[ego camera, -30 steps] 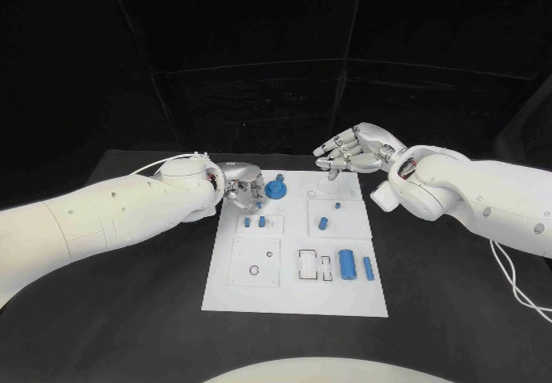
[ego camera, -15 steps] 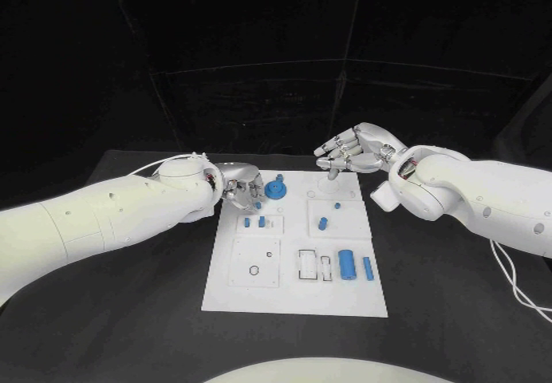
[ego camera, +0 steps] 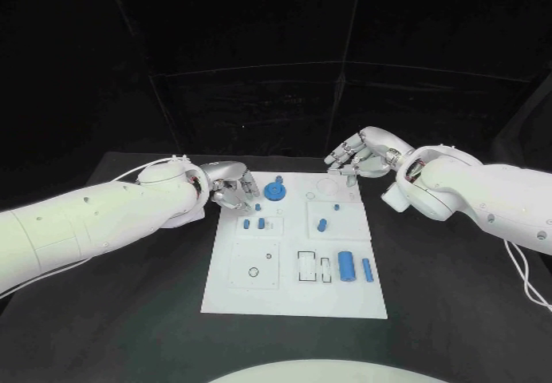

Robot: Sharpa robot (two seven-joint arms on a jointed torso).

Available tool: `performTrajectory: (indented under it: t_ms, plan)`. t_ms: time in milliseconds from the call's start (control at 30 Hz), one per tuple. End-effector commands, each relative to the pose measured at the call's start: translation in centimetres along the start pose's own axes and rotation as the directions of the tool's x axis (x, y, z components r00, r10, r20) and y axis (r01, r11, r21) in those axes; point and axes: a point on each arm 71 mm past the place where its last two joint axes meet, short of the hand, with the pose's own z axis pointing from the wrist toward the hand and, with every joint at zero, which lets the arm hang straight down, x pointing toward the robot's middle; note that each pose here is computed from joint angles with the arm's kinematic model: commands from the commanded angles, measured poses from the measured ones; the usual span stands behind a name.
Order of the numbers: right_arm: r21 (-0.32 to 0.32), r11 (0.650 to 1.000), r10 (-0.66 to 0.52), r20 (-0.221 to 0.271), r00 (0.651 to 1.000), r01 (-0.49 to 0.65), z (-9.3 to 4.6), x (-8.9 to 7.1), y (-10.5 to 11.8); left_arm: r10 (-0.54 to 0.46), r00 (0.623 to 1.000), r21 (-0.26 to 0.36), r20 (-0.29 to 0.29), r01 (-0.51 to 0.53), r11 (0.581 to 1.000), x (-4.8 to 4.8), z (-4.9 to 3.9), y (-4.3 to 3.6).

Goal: Assemble the parts on the task board

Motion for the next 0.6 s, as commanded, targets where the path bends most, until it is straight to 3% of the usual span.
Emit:
performTrajectory:
  t_ms: [33, 133, 267, 400, 433, 533, 600]
  plan:
    - [0.03, 0.967, -0.253, -0.035, 0.967, 0.254, -0.3, -0.2, -0.6, -0.289, 0.947, 0.078, 0.139, 0.281, 0.957, -1.37, -0.78, 0.11]
    - [0.043, 0.928, -0.368, -0.054, 0.928, 0.37, -0.6, -0.3, -0.8, -0.498, 0.847, 0.136, 0.186, 0.48, 0.867, -2.0, -1.61, 0.6]
    - [0.049, 0.852, -0.517, -0.076, 0.853, 0.521, -1.0, 0.1, -0.9, -0.765, 0.614, 0.246, 0.195, 0.724, 0.644, -2.45, -2.59, 0.56]
    - [0.053, 0.792, -0.602, -0.087, 0.793, 0.608, -1.2, 0.7, -1.1, -0.874, 0.447, 0.295, 0.193, 0.823, 0.486, -2.44, -3.01, 0.16]
    - [0.054, 0.772, -0.628, -0.087, 0.773, 0.634, -1.3, 1.0, -1.2, -0.904, 0.384, 0.306, 0.188, 0.852, 0.425, -2.32, -3.08, -0.14]
    - [0.05, 0.751, -0.654, -0.087, 0.752, 0.659, -1.4, 1.5, -1.3, -0.932, 0.319, 0.32, 0.172, 0.877, 0.359, -2.09, -3.13, -0.69]
    - [0.045, 0.744, -0.661, -0.089, 0.745, 0.666, -1.3, 2.0, -1.4, -0.941, 0.295, 0.326, 0.164, 0.884, 0.334, -1.99, -3.15, -0.93]
